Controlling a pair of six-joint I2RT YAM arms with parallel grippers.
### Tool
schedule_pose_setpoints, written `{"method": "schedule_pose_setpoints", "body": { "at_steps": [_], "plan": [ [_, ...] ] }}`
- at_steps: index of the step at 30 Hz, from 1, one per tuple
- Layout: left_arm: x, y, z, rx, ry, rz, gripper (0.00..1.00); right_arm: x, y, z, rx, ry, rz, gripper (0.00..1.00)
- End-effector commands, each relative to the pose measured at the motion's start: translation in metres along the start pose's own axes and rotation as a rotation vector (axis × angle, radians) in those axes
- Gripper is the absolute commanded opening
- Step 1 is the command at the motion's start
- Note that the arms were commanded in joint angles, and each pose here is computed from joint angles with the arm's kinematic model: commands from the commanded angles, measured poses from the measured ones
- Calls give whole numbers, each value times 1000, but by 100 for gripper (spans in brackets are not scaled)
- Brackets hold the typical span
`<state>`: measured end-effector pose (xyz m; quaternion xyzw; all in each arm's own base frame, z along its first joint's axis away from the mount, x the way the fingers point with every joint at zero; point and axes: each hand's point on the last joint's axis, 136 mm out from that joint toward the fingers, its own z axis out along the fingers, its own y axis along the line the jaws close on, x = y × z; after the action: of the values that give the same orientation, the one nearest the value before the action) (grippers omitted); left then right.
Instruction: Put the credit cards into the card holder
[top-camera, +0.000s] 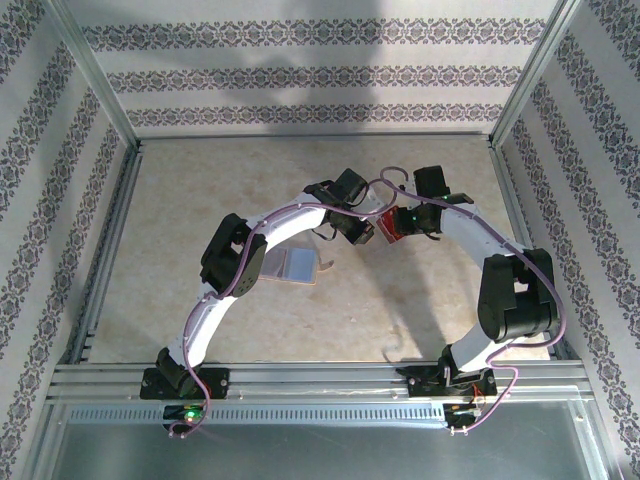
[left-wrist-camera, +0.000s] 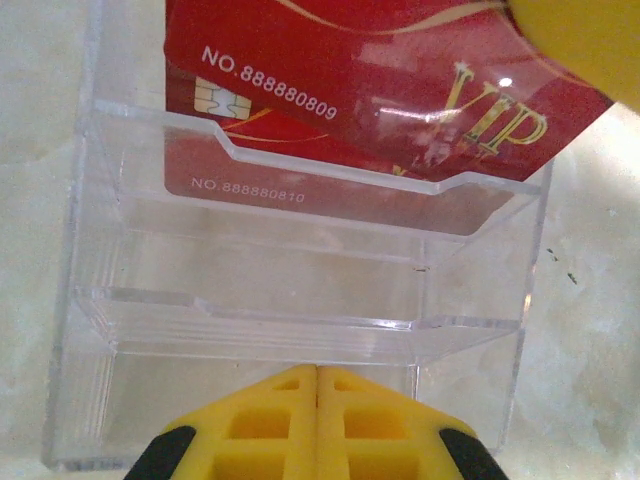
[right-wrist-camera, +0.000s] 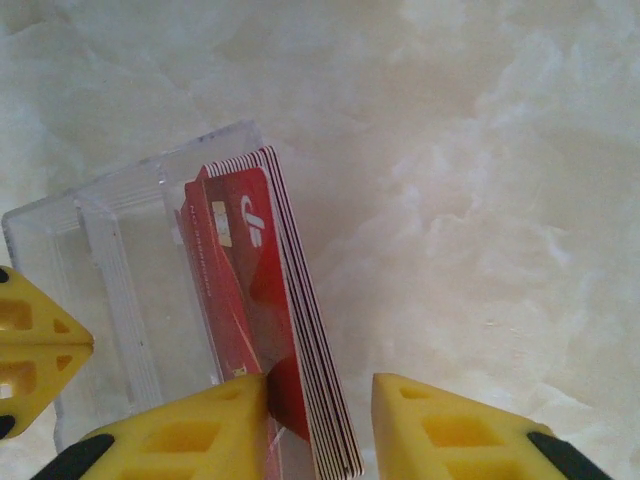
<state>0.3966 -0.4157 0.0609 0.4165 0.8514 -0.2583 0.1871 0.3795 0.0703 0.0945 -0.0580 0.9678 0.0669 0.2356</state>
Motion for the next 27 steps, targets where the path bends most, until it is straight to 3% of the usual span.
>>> {"method": "schedule_pose_setpoints", "body": {
  "at_steps": [1, 8, 27],
  "plan": [
    [47, 20, 19, -39, 139, -40, 0, -7, -6, -11, 41, -21, -10, 31],
    [48, 21, 20, -40, 139, -42, 0, -8, -3, -13, 37, -26, -16, 30],
    [50, 20, 20, -37, 144, -43, 0, -8, 9, -20, 2, -33, -38, 8]
  ]
}}
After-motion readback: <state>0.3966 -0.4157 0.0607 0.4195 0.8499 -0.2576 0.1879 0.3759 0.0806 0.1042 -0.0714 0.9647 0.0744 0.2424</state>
